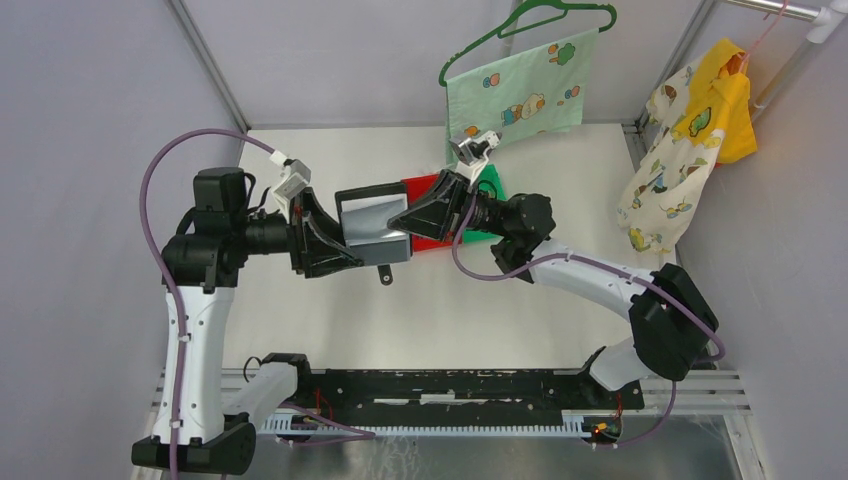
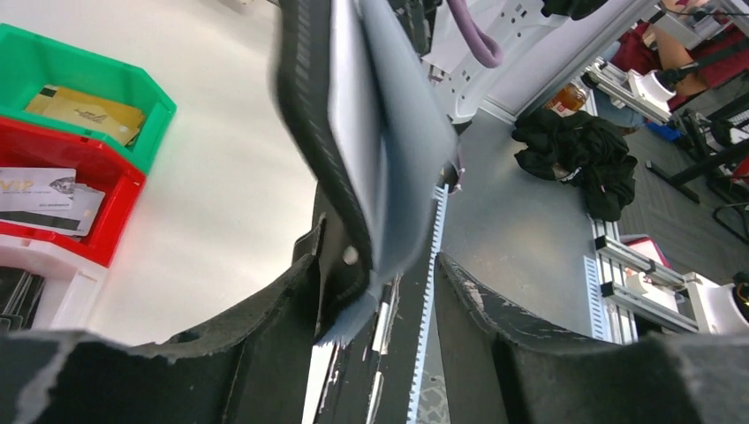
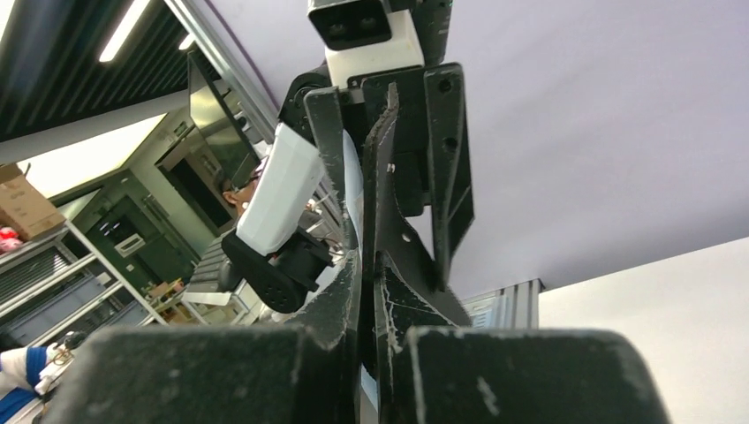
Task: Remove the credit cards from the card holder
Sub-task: Remove the credit card from the card holder.
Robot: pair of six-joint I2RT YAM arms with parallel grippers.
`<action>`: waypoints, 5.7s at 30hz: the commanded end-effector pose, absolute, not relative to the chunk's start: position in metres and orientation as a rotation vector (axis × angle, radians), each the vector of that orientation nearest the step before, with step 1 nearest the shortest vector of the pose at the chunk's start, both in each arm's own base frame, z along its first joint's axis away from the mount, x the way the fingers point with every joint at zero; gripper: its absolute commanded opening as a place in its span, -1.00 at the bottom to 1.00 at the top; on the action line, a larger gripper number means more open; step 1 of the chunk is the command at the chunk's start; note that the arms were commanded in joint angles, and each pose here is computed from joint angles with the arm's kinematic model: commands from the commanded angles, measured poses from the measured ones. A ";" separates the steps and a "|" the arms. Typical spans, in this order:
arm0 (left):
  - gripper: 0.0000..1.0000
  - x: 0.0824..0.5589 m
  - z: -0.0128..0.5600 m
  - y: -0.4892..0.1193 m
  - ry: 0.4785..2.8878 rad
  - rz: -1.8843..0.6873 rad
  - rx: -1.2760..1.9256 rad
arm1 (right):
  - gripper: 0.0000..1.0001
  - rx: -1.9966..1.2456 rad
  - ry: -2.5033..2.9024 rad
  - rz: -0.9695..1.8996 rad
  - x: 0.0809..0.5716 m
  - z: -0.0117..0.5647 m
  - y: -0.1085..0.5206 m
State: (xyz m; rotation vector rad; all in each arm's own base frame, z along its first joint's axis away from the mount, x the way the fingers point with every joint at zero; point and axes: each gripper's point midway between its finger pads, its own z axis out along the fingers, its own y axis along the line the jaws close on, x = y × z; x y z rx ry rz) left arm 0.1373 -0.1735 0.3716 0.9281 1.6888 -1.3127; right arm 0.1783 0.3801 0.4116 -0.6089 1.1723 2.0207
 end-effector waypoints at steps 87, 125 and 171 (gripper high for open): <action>-0.96 0.177 0.417 -0.176 1.718 -1.351 0.564 | 0.22 -0.704 1.059 2.040 0.117 0.397 0.369; -0.96 0.150 0.409 -0.181 1.791 -1.542 0.593 | -0.54 -0.706 1.031 1.915 0.171 0.436 0.404; -0.96 0.163 0.405 -0.174 1.702 -1.289 0.635 | -1.00 -0.546 1.174 2.016 0.170 0.419 0.403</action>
